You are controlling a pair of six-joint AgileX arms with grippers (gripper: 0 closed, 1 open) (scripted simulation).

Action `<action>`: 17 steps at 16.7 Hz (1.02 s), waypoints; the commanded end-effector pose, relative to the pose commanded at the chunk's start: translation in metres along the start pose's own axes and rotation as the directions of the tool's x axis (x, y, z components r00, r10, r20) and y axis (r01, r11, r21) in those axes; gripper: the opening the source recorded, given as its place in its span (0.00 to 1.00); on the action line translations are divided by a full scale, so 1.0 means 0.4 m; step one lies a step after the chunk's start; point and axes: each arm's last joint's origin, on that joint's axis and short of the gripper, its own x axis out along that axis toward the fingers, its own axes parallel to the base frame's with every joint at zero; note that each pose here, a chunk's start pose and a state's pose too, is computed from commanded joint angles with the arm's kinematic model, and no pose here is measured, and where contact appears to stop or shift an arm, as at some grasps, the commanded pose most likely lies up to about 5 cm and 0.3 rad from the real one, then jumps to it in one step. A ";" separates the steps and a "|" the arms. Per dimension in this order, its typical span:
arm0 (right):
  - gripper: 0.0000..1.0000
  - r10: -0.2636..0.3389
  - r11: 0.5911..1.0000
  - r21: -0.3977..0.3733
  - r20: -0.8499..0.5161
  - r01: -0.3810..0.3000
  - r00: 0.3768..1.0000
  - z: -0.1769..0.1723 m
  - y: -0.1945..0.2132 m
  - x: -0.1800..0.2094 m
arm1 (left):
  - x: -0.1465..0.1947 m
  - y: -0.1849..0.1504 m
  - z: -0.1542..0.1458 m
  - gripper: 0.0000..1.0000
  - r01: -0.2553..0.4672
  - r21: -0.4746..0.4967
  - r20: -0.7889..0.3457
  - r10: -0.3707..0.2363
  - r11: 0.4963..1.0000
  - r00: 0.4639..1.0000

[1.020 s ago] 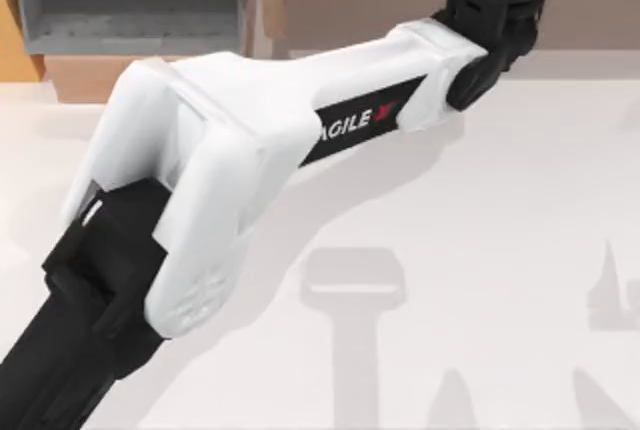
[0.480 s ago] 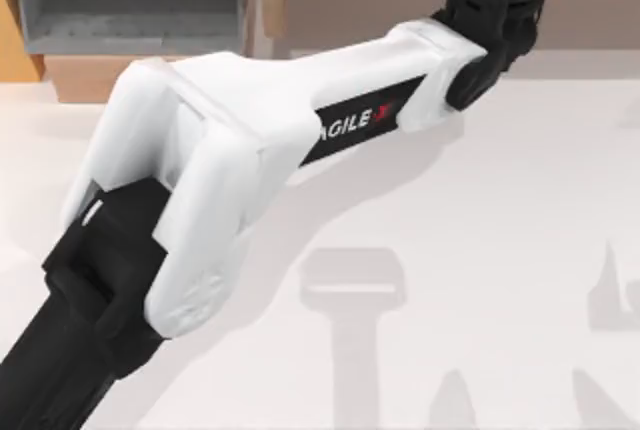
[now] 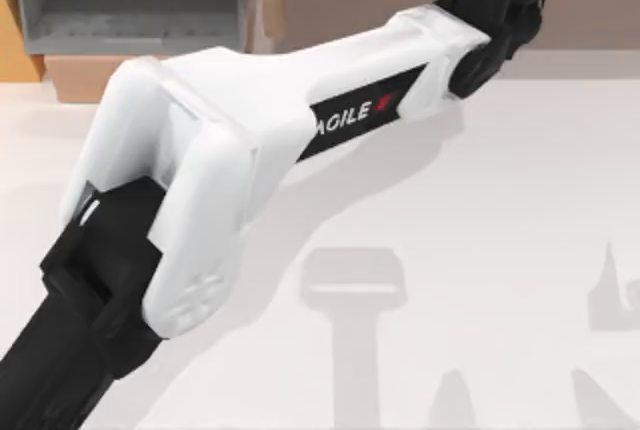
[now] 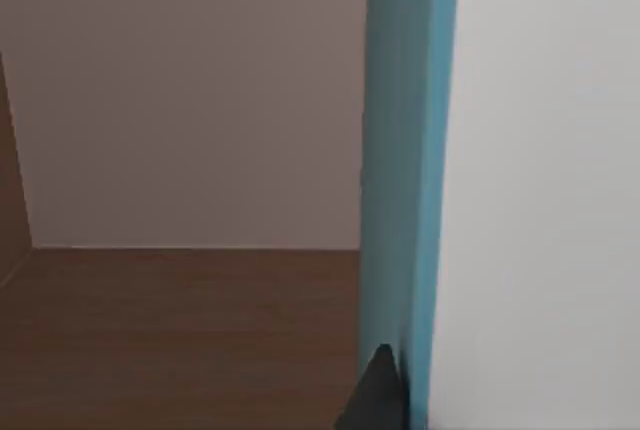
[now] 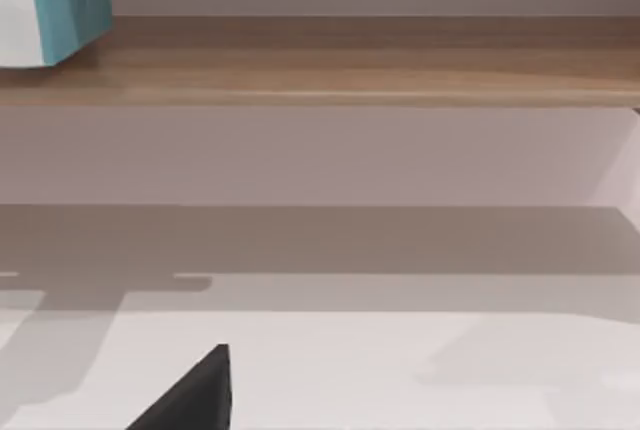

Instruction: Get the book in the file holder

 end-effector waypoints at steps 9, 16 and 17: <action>1.00 0.000 1.000 0.000 0.000 0.000 1.000 0.000 0.000 0.000 | -0.052 0.049 0.046 0.00 0.059 0.264 -0.028 -0.054 0.963 0.998; 1.00 0.000 1.000 0.000 0.000 0.000 1.000 0.000 0.000 0.000 | -0.230 0.164 0.053 0.00 0.203 0.720 -0.119 -0.170 0.664 0.978; 1.00 0.000 1.000 0.000 0.000 0.000 1.000 0.000 0.000 0.000 | -0.262 0.186 0.045 0.00 0.222 0.769 -0.133 -0.189 0.599 0.973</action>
